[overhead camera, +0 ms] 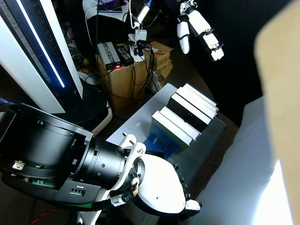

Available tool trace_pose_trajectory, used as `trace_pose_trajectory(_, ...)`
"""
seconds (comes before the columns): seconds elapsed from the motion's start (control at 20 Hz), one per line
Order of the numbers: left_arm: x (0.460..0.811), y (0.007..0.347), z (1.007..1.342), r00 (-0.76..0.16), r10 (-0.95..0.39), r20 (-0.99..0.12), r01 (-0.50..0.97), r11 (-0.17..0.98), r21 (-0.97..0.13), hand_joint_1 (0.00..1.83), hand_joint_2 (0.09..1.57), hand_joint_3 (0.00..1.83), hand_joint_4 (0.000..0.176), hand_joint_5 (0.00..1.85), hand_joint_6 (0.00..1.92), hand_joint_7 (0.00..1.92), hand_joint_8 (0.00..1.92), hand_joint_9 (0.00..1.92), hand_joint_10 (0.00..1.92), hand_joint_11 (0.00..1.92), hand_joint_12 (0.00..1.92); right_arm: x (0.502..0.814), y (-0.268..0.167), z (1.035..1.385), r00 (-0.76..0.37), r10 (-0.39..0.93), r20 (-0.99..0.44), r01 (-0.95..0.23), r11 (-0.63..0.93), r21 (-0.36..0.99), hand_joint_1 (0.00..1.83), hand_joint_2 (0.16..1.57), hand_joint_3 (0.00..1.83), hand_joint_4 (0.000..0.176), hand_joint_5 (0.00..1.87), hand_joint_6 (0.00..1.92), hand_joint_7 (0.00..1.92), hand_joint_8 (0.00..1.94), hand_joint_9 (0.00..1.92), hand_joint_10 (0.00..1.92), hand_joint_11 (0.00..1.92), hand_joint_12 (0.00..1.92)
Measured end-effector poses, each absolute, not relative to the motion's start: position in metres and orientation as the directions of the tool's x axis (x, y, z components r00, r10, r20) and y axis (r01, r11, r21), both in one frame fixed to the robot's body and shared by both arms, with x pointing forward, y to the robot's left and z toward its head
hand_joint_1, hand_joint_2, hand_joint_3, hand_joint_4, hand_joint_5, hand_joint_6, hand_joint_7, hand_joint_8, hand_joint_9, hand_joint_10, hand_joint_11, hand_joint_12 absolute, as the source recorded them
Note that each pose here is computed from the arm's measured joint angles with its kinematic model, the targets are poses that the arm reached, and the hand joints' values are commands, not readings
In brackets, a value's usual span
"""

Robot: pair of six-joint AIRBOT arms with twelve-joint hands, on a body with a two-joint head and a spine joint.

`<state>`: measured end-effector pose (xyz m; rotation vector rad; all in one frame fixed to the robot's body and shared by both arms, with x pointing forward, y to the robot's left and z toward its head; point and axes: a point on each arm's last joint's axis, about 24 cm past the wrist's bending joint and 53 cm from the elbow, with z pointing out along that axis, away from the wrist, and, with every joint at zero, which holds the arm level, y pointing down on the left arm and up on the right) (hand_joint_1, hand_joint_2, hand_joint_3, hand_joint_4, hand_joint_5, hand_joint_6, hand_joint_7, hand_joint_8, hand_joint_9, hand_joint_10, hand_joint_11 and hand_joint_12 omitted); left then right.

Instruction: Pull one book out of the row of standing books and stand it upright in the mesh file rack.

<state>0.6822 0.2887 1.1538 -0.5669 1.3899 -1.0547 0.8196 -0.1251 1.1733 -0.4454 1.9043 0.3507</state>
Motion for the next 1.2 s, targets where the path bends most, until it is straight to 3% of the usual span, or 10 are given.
trace_pose_trajectory(0.15,0.682,0.289,1.154,-0.14,-0.85,-0.507,0.26,0.463,-0.847,0.17,1.33,0.0,0.073,0.02,0.0,0.0,0.0,0.0,0.0,0.02,0.01,0.818,-0.128,1.175,-0.334,-0.13,-0.934,-0.459,0.888,0.04,1.07,1.11,0.0,0.0,0.19,0.0,0.25,0.0,0.29,0.02,0.0,0.96)
trace_pose_trajectory(0.25,0.682,0.289,1.154,-0.14,-0.85,-0.508,0.26,0.463,-0.847,0.18,1.34,0.0,0.083,0.02,0.0,0.0,0.0,0.0,0.0,0.02,0.01,0.816,-0.131,1.176,-0.332,-0.13,-0.934,-0.46,0.887,0.04,1.0,1.14,0.0,0.02,0.07,0.0,0.11,0.0,0.15,0.01,0.0,0.55)
trace_pose_trajectory(0.4,0.682,0.288,1.153,-0.142,-0.851,-0.507,0.259,0.462,-0.848,0.2,1.33,0.0,0.081,0.03,0.0,0.0,0.0,0.0,0.0,0.0,0.0,0.805,-0.134,1.18,-0.321,-0.131,-0.938,-0.471,0.881,0.038,0.81,1.19,0.0,0.007,0.0,0.0,0.0,0.0,0.01,0.0,0.0,0.03)
trace_pose_trajectory(0.75,0.682,0.279,1.159,-0.16,-0.845,-0.51,0.285,0.456,-0.843,0.21,1.34,0.0,0.092,0.02,0.0,0.0,0.0,0.0,0.0,0.0,0.0,0.784,-0.127,1.239,-0.214,-0.074,-0.974,-0.51,0.859,0.047,0.48,1.28,0.03,0.027,0.0,0.0,0.0,0.0,0.0,0.0,0.0,0.0)
trace_pose_trajectory(0.8,0.683,0.276,1.162,-0.161,-0.844,-0.511,0.298,0.452,-0.841,0.19,1.33,0.0,0.109,0.01,0.0,0.0,0.0,0.0,0.0,0.0,0.0,0.78,-0.127,1.24,-0.216,-0.068,-0.974,-0.514,0.856,0.055,0.48,1.3,0.04,0.018,0.0,0.0,0.0,0.0,0.0,0.0,0.0,0.0)
trace_pose_trajectory(0.85,0.683,0.272,1.166,-0.167,-0.842,-0.512,0.311,0.448,-0.838,0.23,1.34,0.0,0.095,0.01,0.0,0.0,0.0,0.0,0.0,0.0,0.0,0.772,-0.126,1.236,-0.243,-0.06,-0.968,-0.526,0.847,0.08,0.43,1.33,0.04,0.02,0.0,0.0,0.0,0.0,0.0,0.0,0.0,0.0)
trace_pose_trajectory(0.9,0.685,0.268,1.169,-0.172,-0.843,-0.51,0.317,0.443,-0.839,0.23,1.34,0.0,0.124,0.0,0.0,0.0,0.0,0.0,0.0,0.0,0.0,0.766,-0.122,1.237,-0.245,-0.059,-0.968,-0.549,0.831,0.088,0.32,1.34,0.04,0.07,0.0,0.0,0.0,0.0,0.0,0.0,0.0,0.0)
trace_pose_trajectory(0.95,0.686,0.263,1.175,-0.176,-0.838,-0.517,0.337,0.442,-0.831,0.21,1.34,0.0,0.124,0.0,0.0,0.0,0.0,0.0,0.0,0.0,0.0,0.761,-0.119,1.243,-0.262,-0.018,-0.965,-0.563,0.815,0.137,0.29,1.34,0.03,0.117,0.0,0.0,0.0,0.0,0.0,0.0,0.0,0.0)
trace_pose_trajectory(1.1,0.691,0.25,1.192,-0.178,-0.84,-0.513,0.388,0.42,-0.82,0.2,1.34,0.0,0.145,0.0,0.0,0.0,0.0,0.0,0.0,0.0,0.0,0.755,-0.118,1.273,-0.292,0.181,-0.939,-0.579,0.748,0.325,0.18,1.33,0.02,0.095,0.0,0.0,0.0,0.0,0.0,0.0,0.0,0.0)
trace_pose_trajectory(1.2,0.694,0.243,1.198,-0.187,-0.837,-0.514,0.408,0.41,-0.816,0.18,1.35,0.0,0.15,0.0,0.0,0.0,0.0,0.0,0.0,0.01,0.0,0.752,-0.121,1.278,-0.314,0.264,-0.912,-0.579,0.708,0.404,0.24,1.31,0.0,0.116,0.0,0.0,0.0,0.0,0.0,0.0,0.0,0.0)
